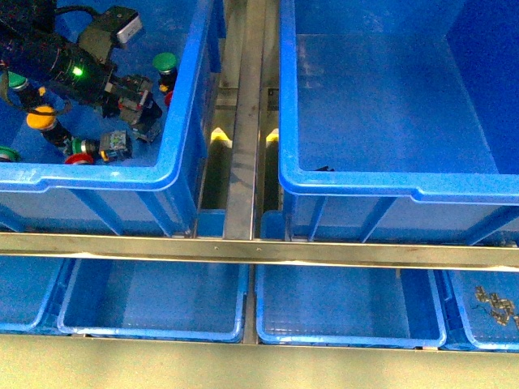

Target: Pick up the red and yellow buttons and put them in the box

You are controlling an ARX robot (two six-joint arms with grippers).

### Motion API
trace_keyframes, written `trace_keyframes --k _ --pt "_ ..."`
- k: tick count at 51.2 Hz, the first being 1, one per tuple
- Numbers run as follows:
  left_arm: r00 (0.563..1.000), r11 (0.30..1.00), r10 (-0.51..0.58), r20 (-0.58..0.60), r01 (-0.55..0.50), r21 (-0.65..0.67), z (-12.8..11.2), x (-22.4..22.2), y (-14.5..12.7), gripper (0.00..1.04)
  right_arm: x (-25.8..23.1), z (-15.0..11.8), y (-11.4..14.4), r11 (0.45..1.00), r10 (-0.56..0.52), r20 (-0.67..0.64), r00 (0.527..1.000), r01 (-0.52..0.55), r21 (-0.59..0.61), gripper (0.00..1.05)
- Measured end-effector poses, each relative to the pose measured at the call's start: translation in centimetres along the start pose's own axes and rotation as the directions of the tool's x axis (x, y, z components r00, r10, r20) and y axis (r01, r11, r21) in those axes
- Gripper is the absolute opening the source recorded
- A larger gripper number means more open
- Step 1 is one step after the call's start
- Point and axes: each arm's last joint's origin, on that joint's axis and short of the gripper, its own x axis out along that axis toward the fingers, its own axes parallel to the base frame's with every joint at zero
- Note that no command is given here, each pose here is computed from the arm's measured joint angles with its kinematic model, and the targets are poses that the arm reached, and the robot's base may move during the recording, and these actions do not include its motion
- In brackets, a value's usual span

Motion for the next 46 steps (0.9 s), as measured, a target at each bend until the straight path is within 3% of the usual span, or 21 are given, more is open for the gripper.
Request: trace_keyframes --k 8,23,32,46 --pt "1.0 1.0 0.002 -0.006 -0.002 -0.009 -0.4 0.1 0.2 0.35 0.0 0.0 0.0 1.0 0.0 0.0 1.0 0.0 0.0 0.98" --pt "0.999 0.997 0.025 0.037 -0.022 -0.079 -0.5 -0.5 1.1 0.34 0.0 0.0 0.0 1.0 0.0 0.0 1.0 0.0 0.0 0.98" --pt "0.993 0.972 0.001 0.115 0.026 -0.235 -0.6 -3.5 1.8 0.34 0.0 0.0 0.0 1.0 0.0 0.0 1.0 0.0 0.0 0.98" --pt "0.958 0.771 0.005 0.285 0.178 -0.612 0.5 -14.4 4.4 0.34 0.0 0.0 0.0 1.0 0.0 0.0 1.0 0.0 0.0 0.98"
